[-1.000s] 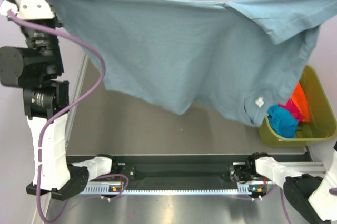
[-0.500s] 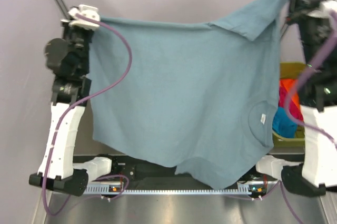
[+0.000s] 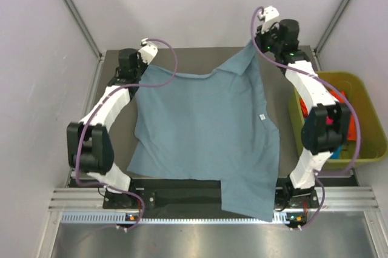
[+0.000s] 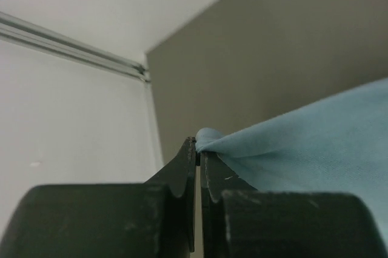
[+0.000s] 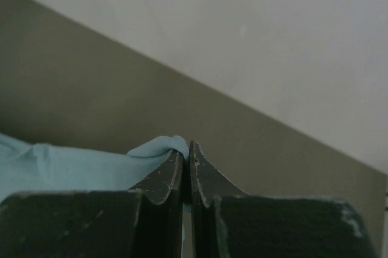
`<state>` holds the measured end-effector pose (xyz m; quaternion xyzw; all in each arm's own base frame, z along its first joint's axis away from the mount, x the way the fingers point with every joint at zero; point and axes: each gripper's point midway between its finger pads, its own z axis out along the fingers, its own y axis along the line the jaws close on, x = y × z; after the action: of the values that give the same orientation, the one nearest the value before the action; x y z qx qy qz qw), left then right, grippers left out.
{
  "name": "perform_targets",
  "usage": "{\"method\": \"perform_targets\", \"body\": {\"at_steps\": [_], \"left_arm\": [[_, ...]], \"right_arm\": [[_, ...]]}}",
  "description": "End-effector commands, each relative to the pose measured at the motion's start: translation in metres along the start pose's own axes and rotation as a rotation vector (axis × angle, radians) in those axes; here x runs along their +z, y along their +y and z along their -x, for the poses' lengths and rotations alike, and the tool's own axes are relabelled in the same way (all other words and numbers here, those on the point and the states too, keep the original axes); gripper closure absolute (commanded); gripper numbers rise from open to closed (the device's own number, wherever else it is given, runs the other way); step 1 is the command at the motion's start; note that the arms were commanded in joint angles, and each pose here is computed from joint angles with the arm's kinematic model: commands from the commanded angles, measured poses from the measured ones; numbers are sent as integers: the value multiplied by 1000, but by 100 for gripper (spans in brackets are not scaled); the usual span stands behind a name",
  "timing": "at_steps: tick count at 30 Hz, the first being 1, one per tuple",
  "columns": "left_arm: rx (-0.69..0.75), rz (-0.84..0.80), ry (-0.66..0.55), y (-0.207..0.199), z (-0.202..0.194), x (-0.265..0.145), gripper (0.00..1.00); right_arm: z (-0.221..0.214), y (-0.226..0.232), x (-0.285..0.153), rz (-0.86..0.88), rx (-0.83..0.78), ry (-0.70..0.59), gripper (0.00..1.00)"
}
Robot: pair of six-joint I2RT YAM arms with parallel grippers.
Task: Fold and stack the t-shirts
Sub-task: Flatten the tshirt out
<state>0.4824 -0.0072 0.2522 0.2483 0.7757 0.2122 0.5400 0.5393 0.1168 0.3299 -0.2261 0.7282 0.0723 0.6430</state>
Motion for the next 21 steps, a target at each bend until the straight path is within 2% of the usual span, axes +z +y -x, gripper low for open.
{"method": "perform_targets", "body": {"at_steps": [1, 5, 6, 9, 11, 14, 16, 21], "left_arm": [[-73, 39, -39, 13, 10, 31, 100], [-83, 20, 51, 0, -15, 85, 100], [-91, 46, 33, 13, -6, 93, 100], [-89, 47, 76, 14, -18, 120, 100], [-89, 39, 104, 6, -31, 138, 100], [-101, 51, 105, 10, -27, 159, 100], [-93, 47, 143, 1, -44, 174, 100], [-104, 78, 163, 6, -51, 197, 100]], "right_arm": [[-28, 12, 23, 63, 39, 49, 100], [-77, 6, 66, 53, 49, 138, 100], [-81, 4, 73, 46, 62, 146, 100], [-96, -1, 101, 38, 84, 174, 100], [-103, -2, 119, 28, 76, 163, 100], [-107, -7, 141, 7, 60, 144, 100], [-114, -15, 151, -20, 87, 157, 100], [-112, -36, 176, -98, 80, 81, 100]]}}
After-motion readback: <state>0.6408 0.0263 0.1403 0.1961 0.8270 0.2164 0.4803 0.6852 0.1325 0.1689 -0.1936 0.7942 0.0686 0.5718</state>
